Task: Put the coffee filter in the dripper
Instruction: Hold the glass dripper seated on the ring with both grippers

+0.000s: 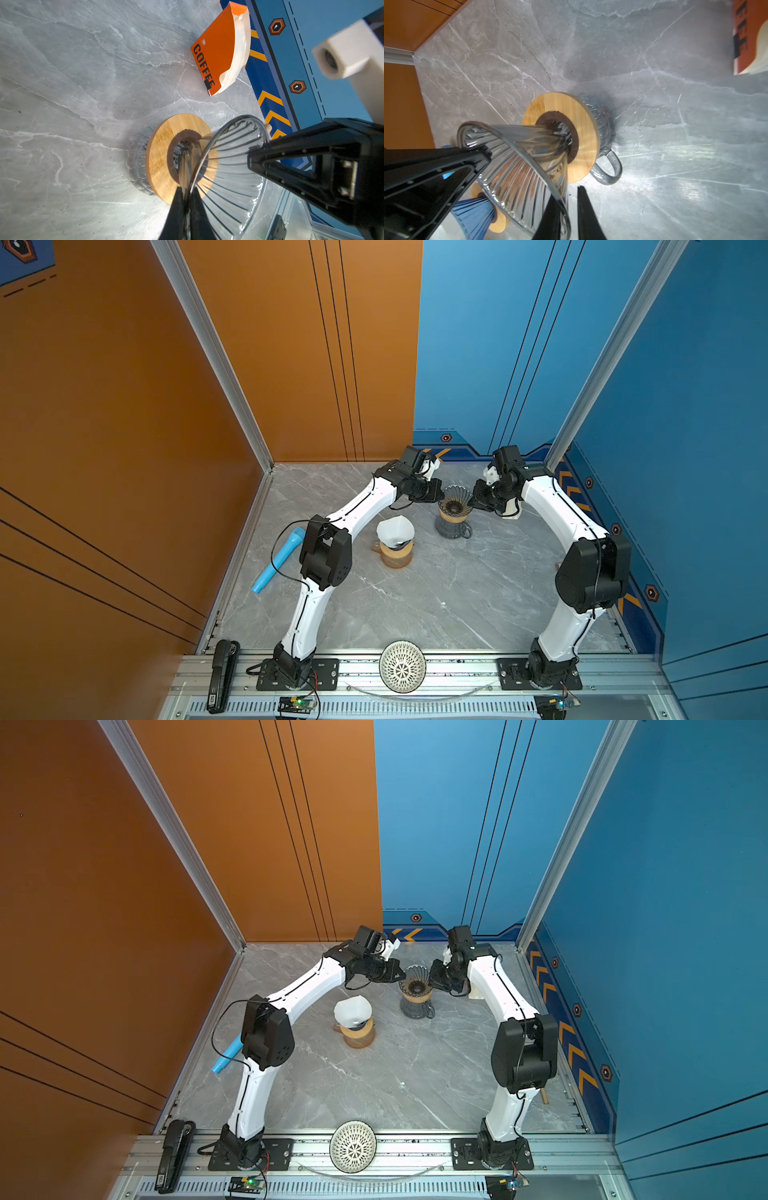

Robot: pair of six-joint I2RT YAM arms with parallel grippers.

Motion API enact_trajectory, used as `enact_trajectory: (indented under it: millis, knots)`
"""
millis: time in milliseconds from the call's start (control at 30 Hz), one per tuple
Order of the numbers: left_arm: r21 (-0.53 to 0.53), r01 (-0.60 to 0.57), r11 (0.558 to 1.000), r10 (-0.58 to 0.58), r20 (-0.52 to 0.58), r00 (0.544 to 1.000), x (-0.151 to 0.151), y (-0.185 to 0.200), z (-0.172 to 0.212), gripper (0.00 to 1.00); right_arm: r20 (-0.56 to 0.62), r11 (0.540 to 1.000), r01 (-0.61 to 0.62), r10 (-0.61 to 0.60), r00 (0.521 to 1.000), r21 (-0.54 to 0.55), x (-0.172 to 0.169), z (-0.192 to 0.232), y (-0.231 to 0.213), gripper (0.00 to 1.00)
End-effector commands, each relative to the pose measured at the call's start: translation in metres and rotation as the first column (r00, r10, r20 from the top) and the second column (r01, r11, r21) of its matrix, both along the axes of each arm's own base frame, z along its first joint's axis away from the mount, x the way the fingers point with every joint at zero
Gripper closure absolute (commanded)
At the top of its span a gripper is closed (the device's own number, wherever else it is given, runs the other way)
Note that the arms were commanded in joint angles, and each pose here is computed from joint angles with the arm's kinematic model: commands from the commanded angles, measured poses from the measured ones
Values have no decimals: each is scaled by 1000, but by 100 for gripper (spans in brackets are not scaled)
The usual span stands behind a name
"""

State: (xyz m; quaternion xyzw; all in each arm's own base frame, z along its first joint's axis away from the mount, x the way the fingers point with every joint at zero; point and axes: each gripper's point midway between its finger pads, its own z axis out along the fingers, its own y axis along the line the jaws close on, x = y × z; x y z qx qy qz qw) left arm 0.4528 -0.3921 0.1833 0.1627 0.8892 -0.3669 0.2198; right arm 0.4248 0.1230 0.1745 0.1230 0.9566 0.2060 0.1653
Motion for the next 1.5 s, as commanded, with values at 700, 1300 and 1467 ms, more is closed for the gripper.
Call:
enact_trajectory:
  millis: [700, 1300, 1467]
  knots:
    - [-7, 53, 999, -54, -57, 997, -13, -4, 4, 100, 182, 993, 11, 11, 983, -117, 35, 14, 2, 98]
    - [8, 40, 999, -39, -92, 995, -7, -4, -16, 100, 43, 988, 30, -23, 999, -154, 28, -19, -10, 100]
    - [31, 37, 999, -34, -106, 994, -8, -1, -28, 100, 40, 982, 27, -19, 999, -188, 27, -24, -15, 100]
